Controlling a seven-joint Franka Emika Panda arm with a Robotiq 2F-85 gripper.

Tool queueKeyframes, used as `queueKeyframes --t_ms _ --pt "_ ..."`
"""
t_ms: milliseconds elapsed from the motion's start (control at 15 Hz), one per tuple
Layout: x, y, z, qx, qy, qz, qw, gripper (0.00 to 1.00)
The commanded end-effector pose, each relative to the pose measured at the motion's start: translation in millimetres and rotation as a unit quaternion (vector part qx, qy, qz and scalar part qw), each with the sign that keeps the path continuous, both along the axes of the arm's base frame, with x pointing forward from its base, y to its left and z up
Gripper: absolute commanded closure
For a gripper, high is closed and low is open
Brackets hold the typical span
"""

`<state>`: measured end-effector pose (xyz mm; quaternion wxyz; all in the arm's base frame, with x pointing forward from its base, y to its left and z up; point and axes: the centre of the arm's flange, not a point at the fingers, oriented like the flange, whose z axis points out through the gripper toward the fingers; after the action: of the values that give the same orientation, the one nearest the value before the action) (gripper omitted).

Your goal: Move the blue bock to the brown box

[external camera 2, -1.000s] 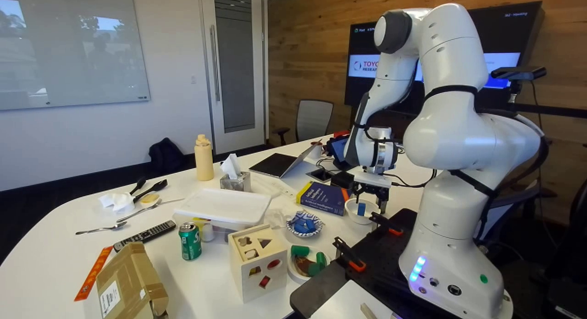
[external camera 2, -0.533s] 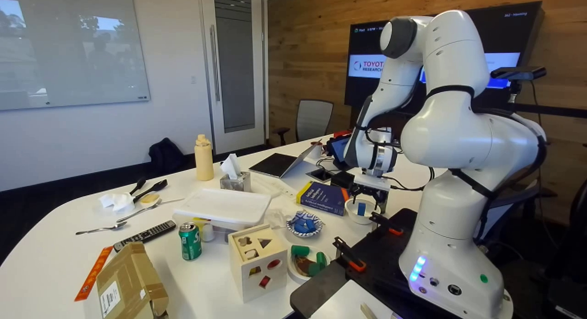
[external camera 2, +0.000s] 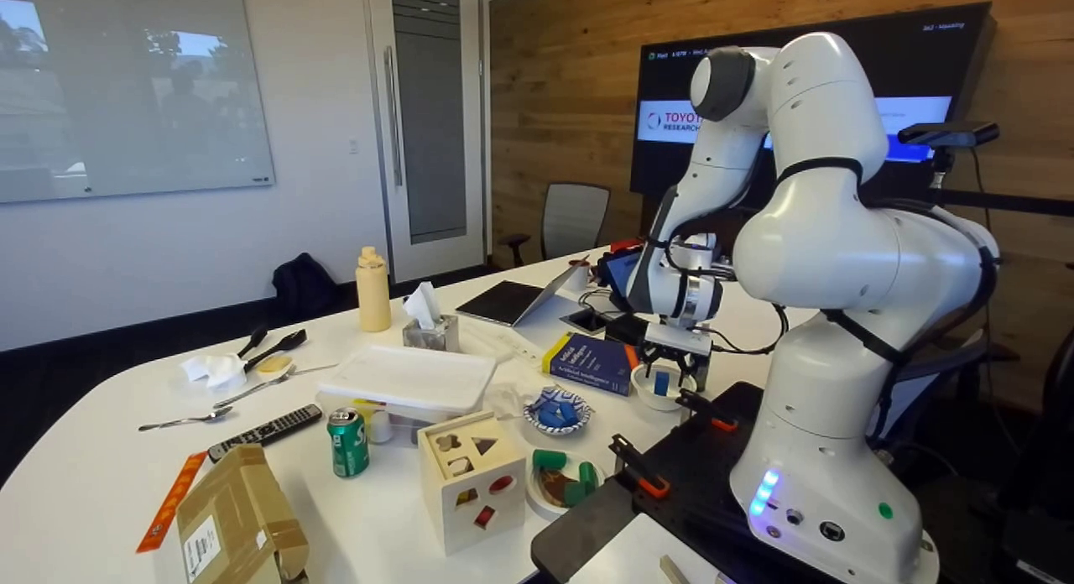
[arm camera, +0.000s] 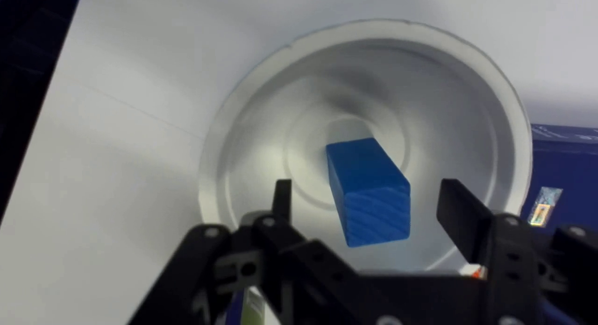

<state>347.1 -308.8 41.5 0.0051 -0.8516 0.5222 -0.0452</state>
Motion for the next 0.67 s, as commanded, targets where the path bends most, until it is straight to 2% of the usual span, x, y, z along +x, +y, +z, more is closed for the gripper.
queueKeyframes --t_ms 0,333,533,600 --pt "3.7 -1.8 -4.1 -0.019 -0.016 0.014 0.9996 0.51" --pt "5.3 0.3 -3.5 -0.035 -0.024 0.022 0.9988 0.88" --pt "13.3 18.8 28.5 -0.043 -0.019 0.041 0.9981 0.91" --pt "18.4 30.5 49.4 -0.052 -0.010 0.054 0.9972 0.91"
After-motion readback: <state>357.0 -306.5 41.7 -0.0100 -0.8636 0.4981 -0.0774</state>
